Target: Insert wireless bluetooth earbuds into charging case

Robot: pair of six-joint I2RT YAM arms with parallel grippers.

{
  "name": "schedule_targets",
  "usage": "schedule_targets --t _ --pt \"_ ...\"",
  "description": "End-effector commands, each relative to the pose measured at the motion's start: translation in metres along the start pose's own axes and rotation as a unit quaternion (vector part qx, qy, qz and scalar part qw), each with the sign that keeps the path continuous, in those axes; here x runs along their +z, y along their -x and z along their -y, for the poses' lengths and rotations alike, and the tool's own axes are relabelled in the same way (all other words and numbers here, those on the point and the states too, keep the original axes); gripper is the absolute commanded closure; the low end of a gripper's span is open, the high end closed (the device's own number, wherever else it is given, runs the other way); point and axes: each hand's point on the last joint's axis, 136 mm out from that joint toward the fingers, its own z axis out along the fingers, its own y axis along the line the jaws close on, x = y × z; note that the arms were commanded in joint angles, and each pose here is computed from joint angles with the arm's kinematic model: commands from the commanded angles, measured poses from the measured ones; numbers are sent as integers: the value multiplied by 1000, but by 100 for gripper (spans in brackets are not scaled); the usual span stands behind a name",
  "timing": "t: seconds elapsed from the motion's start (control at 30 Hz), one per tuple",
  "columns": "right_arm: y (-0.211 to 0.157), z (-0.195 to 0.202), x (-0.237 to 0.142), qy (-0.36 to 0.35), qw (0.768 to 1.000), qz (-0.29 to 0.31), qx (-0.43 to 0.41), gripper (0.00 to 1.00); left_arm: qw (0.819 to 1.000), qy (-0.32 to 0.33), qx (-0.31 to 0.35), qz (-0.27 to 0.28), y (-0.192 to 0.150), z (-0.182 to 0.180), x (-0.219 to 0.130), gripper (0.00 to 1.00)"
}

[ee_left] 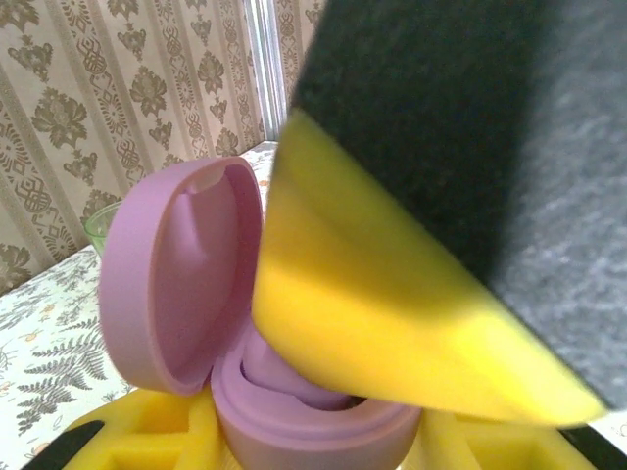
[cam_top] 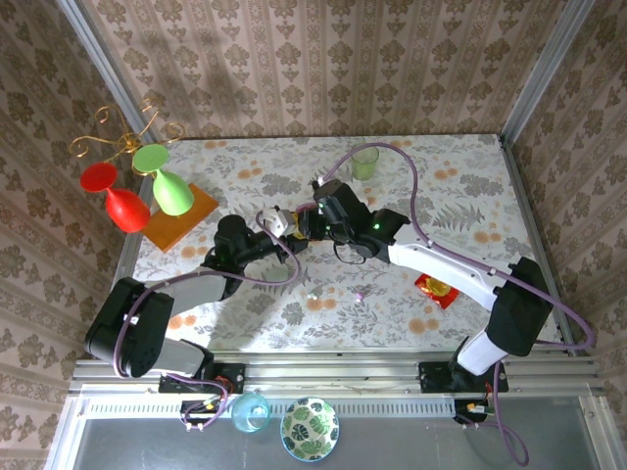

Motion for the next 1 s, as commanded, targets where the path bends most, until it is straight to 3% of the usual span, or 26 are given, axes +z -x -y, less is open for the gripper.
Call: schedule_targets --t 0.0,0.27,0.5,0.73,0.97 --pt "10 -5 -15 25 999 19 7 72 999 -2 22 26 18 -1 0 77" --pt "14 10 -33 30 998 48 6 59 999 0 21 24 16 -1 -1 77" --pt "-9 67 -61 -6 997 81 9 49 1000 5 24 20 15 -1 -7 77" --pt "-72 123 -50 22 996 -11 82 46 999 -3 25 21 19 4 -11 77" --pt "-135 137 -29 48 987 -108 109 47 999 -8 25 23 23 5 -11 77"
